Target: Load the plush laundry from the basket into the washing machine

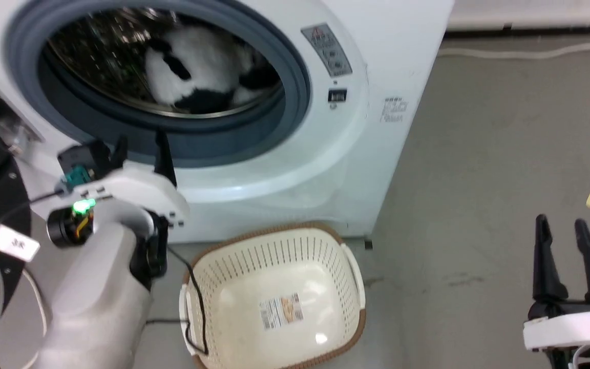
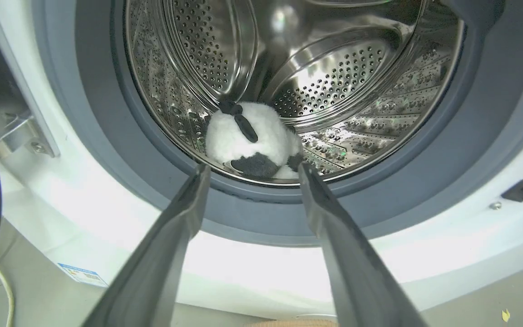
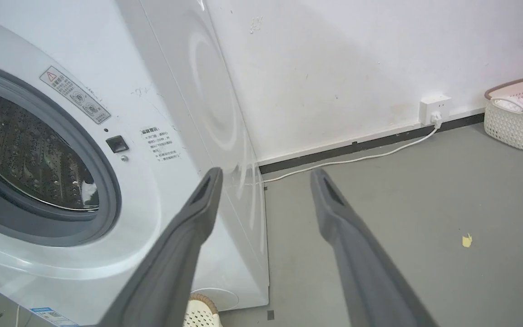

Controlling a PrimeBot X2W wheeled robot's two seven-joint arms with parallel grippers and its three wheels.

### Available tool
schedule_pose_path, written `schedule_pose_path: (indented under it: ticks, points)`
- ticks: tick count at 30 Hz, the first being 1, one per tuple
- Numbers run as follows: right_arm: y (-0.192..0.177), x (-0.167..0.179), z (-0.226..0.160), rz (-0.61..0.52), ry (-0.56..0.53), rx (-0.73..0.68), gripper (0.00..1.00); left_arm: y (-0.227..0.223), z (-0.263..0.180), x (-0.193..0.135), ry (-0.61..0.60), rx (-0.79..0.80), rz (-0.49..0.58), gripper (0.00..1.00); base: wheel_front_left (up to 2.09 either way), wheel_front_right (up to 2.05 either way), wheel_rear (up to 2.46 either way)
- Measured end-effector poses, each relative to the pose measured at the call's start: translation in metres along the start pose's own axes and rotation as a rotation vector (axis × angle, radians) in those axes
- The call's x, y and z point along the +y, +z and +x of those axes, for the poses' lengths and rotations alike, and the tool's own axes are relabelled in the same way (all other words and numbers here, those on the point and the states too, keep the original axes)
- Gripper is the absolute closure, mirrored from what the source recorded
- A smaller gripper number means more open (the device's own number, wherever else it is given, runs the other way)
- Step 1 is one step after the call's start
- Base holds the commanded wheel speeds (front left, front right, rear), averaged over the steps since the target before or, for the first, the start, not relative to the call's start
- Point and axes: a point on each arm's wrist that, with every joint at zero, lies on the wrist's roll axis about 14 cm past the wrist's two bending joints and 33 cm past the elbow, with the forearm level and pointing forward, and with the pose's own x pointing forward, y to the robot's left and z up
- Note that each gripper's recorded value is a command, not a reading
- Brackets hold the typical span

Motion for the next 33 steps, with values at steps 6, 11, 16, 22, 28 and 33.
schedule_pose_path:
  ticks: [6, 11, 16, 22, 28, 33]
  points:
    - [0.013, 0.014, -0.022, 0.012, 0.037, -0.026, 0.0, 0.01, -0.043, 0.001, -0.04, -0.028, 0.026, 0.0, 0.0, 0.0, 0.0]
    - [0.023, 0.022, -0.036, -0.008, 0.059, -0.051, 0.0, 0.015, -0.071, 0.002, -0.069, -0.068, 0.056, 0.0, 0.0, 0.0, 0.0]
    - [0.029, 0.028, -0.046, -0.054, 0.083, -0.066, 0.0, 0.028, -0.092, 0.003, -0.096, -0.134, 0.097, 0.0, 0.0, 0.0, 0.0]
    - [0.03, 0.039, -0.052, -0.127, 0.12, -0.067, 0.0, 0.029, -0.112, 0.003, -0.116, -0.168, 0.131, 0.0, 0.0, 0.0, 0.0]
    - [0.029, 0.044, -0.056, -0.169, 0.139, -0.063, 0.0, 0.026, -0.127, 0.009, -0.109, -0.181, 0.163, 0.0, 0.0, 0.0, 0.0]
    - [0.02, 0.046, -0.061, -0.174, 0.149, -0.037, 0.0, 0.014, -0.138, 0.012, -0.104, -0.162, 0.158, 0.0, 0.0, 0.0, 0.0]
